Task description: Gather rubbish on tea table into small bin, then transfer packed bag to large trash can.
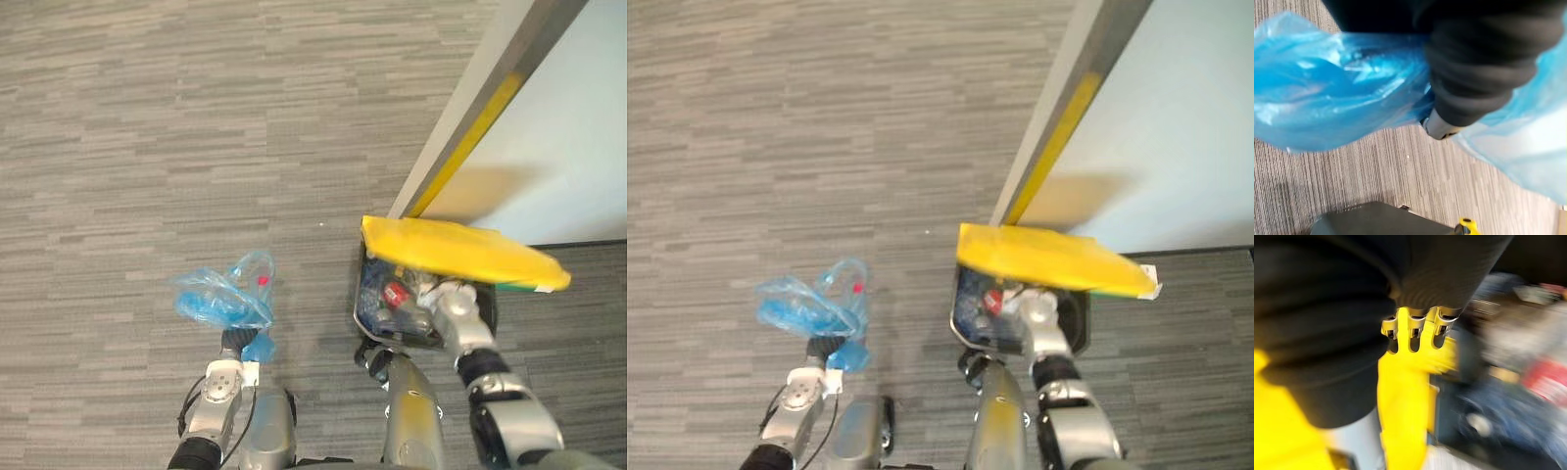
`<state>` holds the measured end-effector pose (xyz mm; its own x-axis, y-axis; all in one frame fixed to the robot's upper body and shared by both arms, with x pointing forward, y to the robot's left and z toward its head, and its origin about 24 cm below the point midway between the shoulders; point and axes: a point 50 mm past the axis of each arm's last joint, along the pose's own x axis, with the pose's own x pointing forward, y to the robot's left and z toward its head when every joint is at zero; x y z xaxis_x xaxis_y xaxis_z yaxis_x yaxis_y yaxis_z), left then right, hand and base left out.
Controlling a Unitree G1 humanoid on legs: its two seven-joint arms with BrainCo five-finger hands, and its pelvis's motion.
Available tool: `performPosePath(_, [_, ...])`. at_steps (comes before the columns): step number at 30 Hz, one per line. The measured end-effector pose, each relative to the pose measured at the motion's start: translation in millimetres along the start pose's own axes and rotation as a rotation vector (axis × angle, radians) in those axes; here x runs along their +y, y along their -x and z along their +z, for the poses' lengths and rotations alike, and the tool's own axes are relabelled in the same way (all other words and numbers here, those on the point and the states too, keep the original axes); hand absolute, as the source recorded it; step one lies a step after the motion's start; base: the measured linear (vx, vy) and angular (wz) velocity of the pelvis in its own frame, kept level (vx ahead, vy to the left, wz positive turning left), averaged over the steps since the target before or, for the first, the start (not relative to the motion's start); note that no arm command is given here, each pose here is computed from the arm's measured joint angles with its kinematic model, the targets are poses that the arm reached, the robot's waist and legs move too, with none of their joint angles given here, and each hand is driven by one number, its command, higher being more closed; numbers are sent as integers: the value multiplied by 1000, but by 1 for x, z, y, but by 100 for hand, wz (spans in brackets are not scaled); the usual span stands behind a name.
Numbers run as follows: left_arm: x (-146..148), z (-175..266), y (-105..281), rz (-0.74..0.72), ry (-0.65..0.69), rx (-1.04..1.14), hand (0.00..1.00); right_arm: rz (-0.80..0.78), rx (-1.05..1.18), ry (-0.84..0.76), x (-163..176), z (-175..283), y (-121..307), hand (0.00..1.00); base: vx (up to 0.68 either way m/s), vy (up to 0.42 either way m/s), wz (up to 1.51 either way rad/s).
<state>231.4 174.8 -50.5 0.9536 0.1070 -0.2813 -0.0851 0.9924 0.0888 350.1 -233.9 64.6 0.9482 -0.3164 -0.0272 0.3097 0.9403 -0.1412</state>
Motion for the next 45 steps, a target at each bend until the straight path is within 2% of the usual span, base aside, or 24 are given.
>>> performPosePath(9, [-45, 51, -5, -186, 16, -210, 100, -96, -248, 93, -33, 101, -36, 0, -20, -109, -6])
performPosePath(13, [-55, 63, -2, -243, 36, -264, 100, -100, -276, 115, -33, 119, -42, 0, -80, -66, 2])
performPosePath(16, [-68, 72, 2, -302, 36, -304, 100, -100, -253, 127, -32, 116, -43, 0, -92, -85, 17])
performPosePath(23, [-94, 110, 8, -426, 85, -451, 100, -55, -349, 142, -17, 162, -47, 0, 2, -132, -1])
performPosePath(27, [-110, 120, 11, -501, 65, -488, 100, -60, -344, 136, -18, 162, -48, 0, 14, -40, 0])
performPosePath(30, [-112, 130, 12, -511, 72, -528, 100, -68, -300, 132, -20, 154, -51, 0, -43, 31, 9])
performPosePath(37, [-132, 162, 15, -575, 47, -640, 100, -62, -307, 147, -15, 160, -52, 0, -72, 65, 3])
performPosePath(45, [-144, 200, 22, -595, 82, -773, 100, -51, -320, 155, -11, 168, -52, 0, -8, 18, 0])
